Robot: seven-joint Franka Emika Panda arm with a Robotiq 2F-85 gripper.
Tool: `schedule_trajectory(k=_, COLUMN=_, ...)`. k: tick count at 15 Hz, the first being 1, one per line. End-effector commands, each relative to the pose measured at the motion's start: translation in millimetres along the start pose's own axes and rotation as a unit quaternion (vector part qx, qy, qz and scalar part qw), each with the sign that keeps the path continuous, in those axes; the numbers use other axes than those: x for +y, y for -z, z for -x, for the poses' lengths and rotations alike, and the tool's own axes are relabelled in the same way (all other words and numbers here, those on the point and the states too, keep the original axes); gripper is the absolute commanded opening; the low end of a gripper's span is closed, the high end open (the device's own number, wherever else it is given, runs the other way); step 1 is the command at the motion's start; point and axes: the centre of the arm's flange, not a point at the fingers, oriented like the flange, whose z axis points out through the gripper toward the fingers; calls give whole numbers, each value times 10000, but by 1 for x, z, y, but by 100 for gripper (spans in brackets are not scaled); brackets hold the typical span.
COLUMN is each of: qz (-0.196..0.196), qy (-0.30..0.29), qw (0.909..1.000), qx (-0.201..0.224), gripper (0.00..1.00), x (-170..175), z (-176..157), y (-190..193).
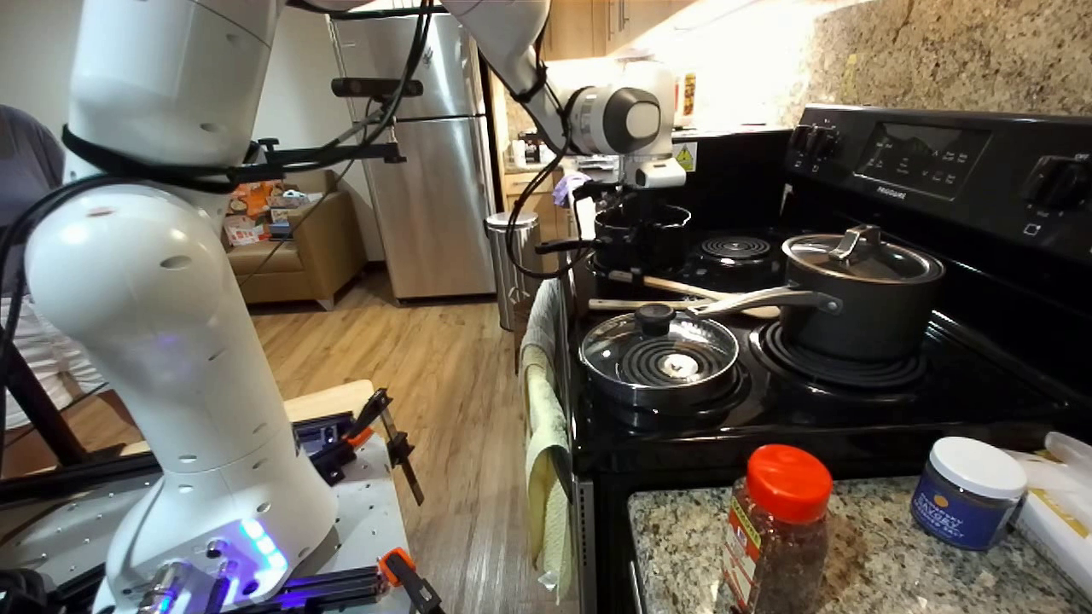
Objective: Pick up the the wooden spoon from the stove and put it on top of the container on the countertop.
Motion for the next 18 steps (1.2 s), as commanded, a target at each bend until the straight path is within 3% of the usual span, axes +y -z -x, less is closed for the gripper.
schedule_trajectory(k=1, qz=2, qy=240, qw=9997, qx=77, gripper=13, x=13, z=11, y=23)
schedule_trajectory(k=5, qz=-20, qy=341, qw=9989, qx=320, gripper=13, x=28, z=20, y=55)
schedule_trajectory(k=9, qz=33, qy=541, qw=9974, qx=478, gripper=13, x=69, z=7, y=96)
schedule_trajectory(k=13, qz=488, qy=1399, qw=9889, qx=129, gripper=12, x=124, z=-7, y=131)
schedule_trajectory(k=17, qz=1001, qy=1751, qw=9794, qx=-80, gripper=13, x=170, z=-13, y=139)
schedule_trajectory(k=18, qz=812, qy=1483, qw=9856, qx=19, gripper=27, x=143, z=-17, y=137)
